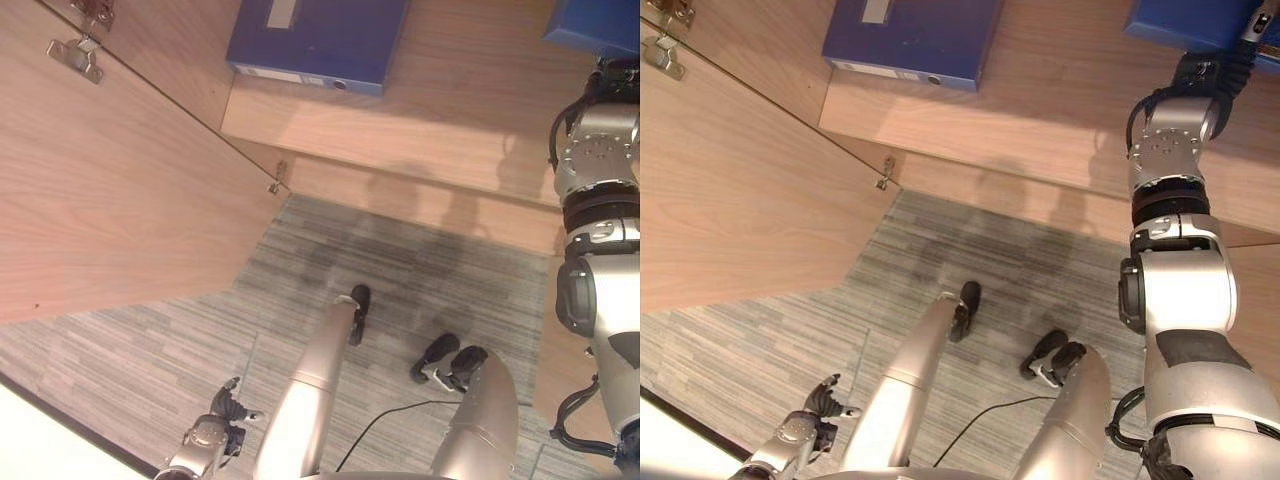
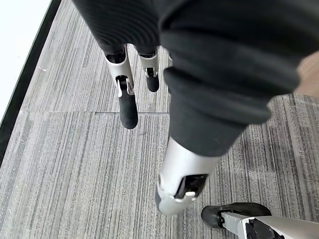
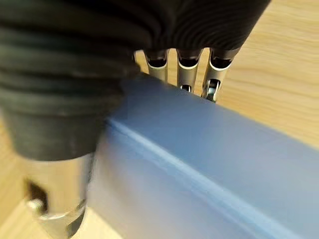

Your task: Put the empty folder in the office cabinet

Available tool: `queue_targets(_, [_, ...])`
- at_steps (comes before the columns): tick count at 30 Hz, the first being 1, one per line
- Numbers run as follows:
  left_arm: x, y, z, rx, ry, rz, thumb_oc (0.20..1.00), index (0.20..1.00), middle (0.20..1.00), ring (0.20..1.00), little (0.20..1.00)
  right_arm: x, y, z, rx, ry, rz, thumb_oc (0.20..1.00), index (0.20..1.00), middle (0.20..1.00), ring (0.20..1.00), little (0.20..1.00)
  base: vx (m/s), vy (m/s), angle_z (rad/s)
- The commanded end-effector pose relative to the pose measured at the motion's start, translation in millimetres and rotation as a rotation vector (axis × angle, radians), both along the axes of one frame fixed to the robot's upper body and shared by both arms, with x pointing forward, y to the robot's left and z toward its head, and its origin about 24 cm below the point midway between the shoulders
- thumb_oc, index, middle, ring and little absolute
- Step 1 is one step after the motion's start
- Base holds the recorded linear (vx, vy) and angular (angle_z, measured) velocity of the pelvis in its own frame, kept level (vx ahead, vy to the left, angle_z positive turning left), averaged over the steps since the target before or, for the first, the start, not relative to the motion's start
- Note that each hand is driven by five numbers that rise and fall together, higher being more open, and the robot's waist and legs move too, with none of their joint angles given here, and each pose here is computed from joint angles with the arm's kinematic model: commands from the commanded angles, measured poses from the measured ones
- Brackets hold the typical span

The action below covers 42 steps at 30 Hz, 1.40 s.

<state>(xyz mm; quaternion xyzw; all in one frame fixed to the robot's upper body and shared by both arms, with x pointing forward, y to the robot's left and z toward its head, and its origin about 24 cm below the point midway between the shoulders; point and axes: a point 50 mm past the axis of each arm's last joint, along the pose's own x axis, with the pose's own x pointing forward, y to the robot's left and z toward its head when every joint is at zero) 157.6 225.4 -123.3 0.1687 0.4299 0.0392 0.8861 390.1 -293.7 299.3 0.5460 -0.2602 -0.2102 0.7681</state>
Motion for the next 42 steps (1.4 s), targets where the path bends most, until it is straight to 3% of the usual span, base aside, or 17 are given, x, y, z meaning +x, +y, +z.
queue_targets(1, [-18,28,0,0.080,0.060,-0.021,1.000,1.000,1.000,1.000,1.000,-7,2,41,-0.192,-0.086,0.010,1.000,1.000,1.000,1.000,1.000,0.00,0.000,0.00])
queue_targets(13, [-10,27,1,0.072,0.049,-0.005,1.000,1.000,1.000,1.000,1.000,14,16,-8,-0.297,0.191,0.107,1.000,1.000,1.000,1.000,1.000,0.00,0.000,0.00])
queue_targets(17, [-8,29,1,0.071,0.045,-0.009,1.000,1.000,1.000,1.000,1.000,14,4,-30,-0.437,0.392,0.107,1.000,1.000,1.000,1.000,1.000,0.00,0.000,0.00])
queue_targets(23, [-6,28,1,0.072,0.053,-0.036,1.000,1.000,1.000,1.000,1.000,12,-5,-47,-0.583,0.531,0.129,1.000,1.000,1.000,1.000,1.000,0.00,0.000,0.00])
queue_targets(27, [-8,30,2,0.068,0.060,-0.077,1.000,1.000,1.000,1.000,1.000,10,-10,-60,-0.996,0.758,0.168,1.000,1.000,1.000,1.000,1.000,-0.02,0.005,0.00])
queue_targets(34, [-3,25,6,0.053,0.052,-0.163,1.000,1.000,1.000,1.000,1.000,15,8,-72,-1.275,0.796,0.296,1.000,1.000,1.000,1.000,1.000,0.00,0.000,0.00])
queue_targets(38, [-3,25,11,0.045,0.033,-0.220,1.000,1.000,1.000,1.000,1.000,14,33,-76,-1.655,0.782,0.419,1.000,1.000,1.000,1.000,1.000,-0.01,0.001,-0.01])
queue_targets(41, [-4,25,13,0.042,0.022,-0.246,1.000,1.000,1.000,1.000,1.000,3,31,-99,-2.119,0.928,0.511,1.000,1.000,1.000,1.000,1.000,-0.01,0.004,-0.03])
queue_targets(42, [-6,26,11,0.043,0.031,-0.238,1.000,1.000,1.000,1.000,1.000,1,32,-104,-2.155,0.942,0.525,1.000,1.000,1.000,1.000,1.000,0.00,0.000,0.00])
